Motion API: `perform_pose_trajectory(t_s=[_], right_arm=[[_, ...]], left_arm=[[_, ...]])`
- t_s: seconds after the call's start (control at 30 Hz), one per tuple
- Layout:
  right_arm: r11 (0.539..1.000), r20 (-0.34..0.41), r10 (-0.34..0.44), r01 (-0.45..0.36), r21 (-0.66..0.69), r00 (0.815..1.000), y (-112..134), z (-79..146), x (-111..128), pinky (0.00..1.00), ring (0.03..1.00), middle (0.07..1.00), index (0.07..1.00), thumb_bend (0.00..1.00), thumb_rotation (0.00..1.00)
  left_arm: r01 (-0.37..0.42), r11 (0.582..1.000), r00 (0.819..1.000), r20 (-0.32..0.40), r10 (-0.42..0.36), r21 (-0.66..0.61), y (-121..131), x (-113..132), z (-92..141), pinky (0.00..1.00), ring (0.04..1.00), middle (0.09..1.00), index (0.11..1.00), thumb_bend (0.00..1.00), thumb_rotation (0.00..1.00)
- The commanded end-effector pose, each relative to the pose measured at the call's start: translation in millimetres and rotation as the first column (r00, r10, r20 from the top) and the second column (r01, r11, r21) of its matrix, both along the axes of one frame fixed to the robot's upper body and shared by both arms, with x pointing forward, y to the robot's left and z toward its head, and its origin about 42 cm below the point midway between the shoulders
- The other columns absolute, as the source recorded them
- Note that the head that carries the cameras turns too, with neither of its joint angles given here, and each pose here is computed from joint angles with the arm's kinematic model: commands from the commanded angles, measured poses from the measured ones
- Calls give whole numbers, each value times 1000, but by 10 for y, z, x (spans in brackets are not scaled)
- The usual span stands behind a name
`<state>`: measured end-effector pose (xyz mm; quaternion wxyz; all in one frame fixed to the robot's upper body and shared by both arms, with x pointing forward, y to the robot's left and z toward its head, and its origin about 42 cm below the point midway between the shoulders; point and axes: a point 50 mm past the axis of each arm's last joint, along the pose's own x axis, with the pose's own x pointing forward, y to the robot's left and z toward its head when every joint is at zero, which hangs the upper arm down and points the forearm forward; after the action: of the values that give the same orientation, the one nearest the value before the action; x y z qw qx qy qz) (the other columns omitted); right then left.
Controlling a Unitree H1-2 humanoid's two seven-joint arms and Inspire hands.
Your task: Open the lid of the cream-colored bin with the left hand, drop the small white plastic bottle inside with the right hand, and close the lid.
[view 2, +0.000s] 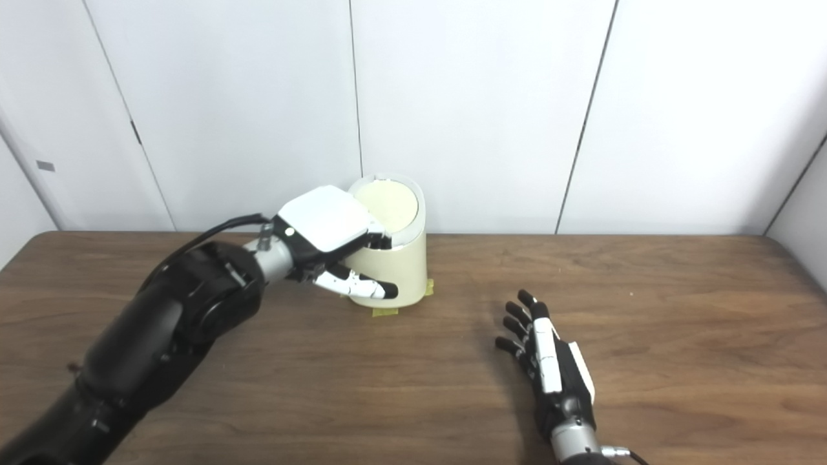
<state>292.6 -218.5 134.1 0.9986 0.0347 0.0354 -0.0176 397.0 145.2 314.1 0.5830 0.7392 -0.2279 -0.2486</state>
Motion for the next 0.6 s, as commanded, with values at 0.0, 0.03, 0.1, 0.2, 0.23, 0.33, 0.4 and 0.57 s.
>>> perform_pose_trajectory(t_s=[0.0,0.03,0.1,0.2,0.23,0.33,0.4,0.57], right_arm=[[1000,49,9,-9,0,999,-4,145,16,788,893,892,933,543,1000],[1000,52,9,-9,-4,999,-4,154,12,786,892,891,930,544,1000],[1000,61,13,-12,-17,998,-5,164,9,778,886,888,925,540,1000],[999,79,12,-10,-33,997,-14,164,10,756,873,880,912,543,1000],[999,87,13,-10,-35,996,-18,164,12,751,869,878,908,541,999],[999,106,13,-8,-40,994,-37,160,13,741,860,871,899,551,988],[999,117,14,-9,-41,993,-44,163,15,743,862,871,900,559,986],[999,151,16,-8,-51,988,-32,169,7,745,855,863,883,584,964]], left_arm=[[30,987,990,139,-8,-157,32,-47,367,799,830,814,821,512,999],[29,977,988,153,3,-212,76,-81,374,766,821,807,816,501,985],[9,953,987,157,41,-303,160,-144,370,702,801,802,816,481,986],[-29,886,987,125,98,-463,293,-242,323,695,805,823,833,447,967],[-42,854,987,114,117,-518,343,-273,301,685,800,820,826,432,929],[-98,710,988,19,155,-698,531,-410,189,735,853,859,838,402,883],[-118,633,987,-20,160,-765,610,-484,123,758,866,863,846,384,869],[-215,411,973,-158,167,-886,818,-749,-208,826,861,850,867,331,857]])
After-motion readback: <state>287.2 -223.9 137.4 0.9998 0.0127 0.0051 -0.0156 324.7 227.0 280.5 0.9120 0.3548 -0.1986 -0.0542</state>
